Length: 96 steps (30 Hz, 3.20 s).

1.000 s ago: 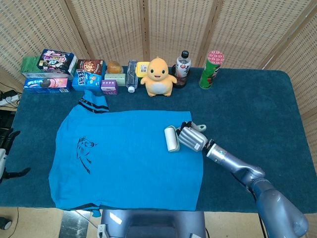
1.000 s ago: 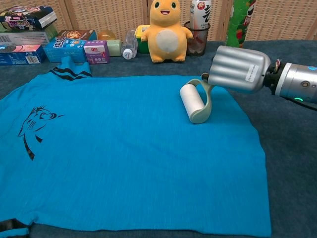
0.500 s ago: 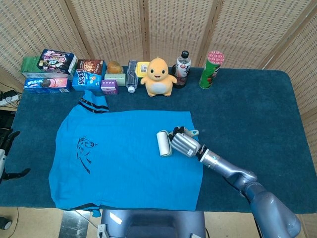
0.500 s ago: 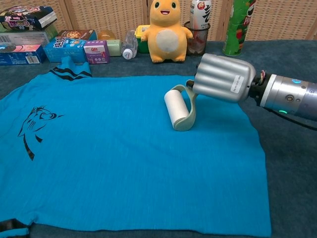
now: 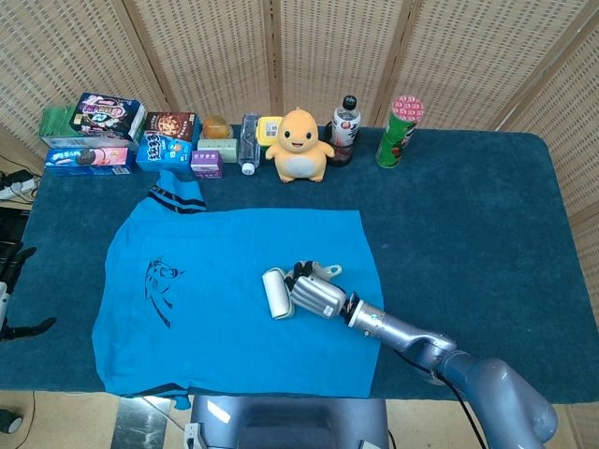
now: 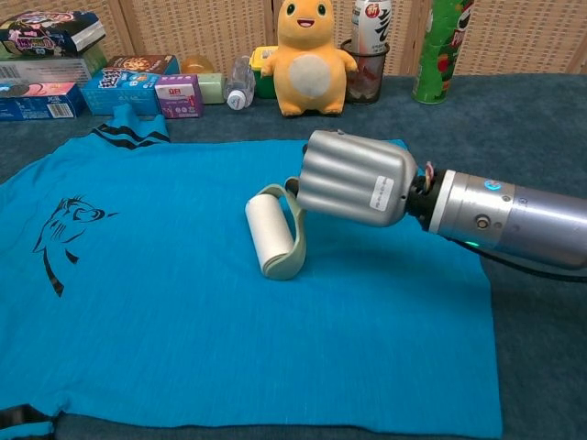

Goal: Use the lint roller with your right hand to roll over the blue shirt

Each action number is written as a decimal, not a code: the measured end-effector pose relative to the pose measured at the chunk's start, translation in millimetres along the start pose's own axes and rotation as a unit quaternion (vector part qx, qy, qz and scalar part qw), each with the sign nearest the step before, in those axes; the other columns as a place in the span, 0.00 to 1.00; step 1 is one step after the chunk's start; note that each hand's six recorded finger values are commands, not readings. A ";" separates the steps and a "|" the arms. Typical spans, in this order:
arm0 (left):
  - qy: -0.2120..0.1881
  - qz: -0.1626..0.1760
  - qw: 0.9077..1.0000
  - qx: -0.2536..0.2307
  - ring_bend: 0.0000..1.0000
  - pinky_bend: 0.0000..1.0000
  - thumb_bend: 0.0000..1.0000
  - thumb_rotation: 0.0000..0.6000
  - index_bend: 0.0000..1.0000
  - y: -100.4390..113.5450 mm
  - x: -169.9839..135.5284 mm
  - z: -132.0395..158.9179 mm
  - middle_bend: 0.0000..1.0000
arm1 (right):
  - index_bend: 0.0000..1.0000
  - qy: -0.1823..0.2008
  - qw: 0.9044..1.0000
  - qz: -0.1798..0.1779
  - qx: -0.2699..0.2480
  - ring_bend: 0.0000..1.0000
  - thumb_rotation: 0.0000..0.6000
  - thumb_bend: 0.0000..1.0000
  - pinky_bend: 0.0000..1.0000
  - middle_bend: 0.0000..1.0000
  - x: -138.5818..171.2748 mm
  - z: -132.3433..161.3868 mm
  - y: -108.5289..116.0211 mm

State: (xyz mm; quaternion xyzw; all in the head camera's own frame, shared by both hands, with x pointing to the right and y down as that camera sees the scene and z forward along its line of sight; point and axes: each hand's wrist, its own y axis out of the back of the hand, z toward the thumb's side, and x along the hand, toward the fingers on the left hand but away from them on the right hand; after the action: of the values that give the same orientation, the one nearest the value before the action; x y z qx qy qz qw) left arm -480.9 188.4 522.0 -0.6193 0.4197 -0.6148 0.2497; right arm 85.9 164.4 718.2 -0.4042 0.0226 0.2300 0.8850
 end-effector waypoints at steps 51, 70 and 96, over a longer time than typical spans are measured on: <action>-0.006 -0.018 1.000 0.004 0.00 0.10 0.17 1.00 0.00 -7.5 -1.0 4.5 0.00 | 0.47 -0.144 0.967 0.211 -0.009 0.63 1.00 1.00 0.94 0.68 111.3 -112.4 -137.4; -0.024 -0.036 0.999 0.002 0.00 0.10 0.17 1.00 0.00 -11.1 -5.7 10.2 0.00 | 0.00 -0.215 0.916 0.284 -0.184 0.02 1.00 0.00 0.24 0.00 153.3 -86.2 -146.9; -0.030 0.034 0.998 0.034 0.00 0.09 0.16 1.00 0.00 10.0 -37.3 4.1 0.00 | 0.05 -0.446 0.758 0.154 -0.451 0.00 1.00 0.00 0.05 0.04 313.1 -155.2 0.2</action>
State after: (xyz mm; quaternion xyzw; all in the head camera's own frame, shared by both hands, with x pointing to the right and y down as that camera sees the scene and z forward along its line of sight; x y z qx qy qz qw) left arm -475.1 213.2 492.6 -0.6141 0.4115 -0.6008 0.3042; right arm 388.1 173.6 543.0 -0.5997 -0.4189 0.5006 0.4628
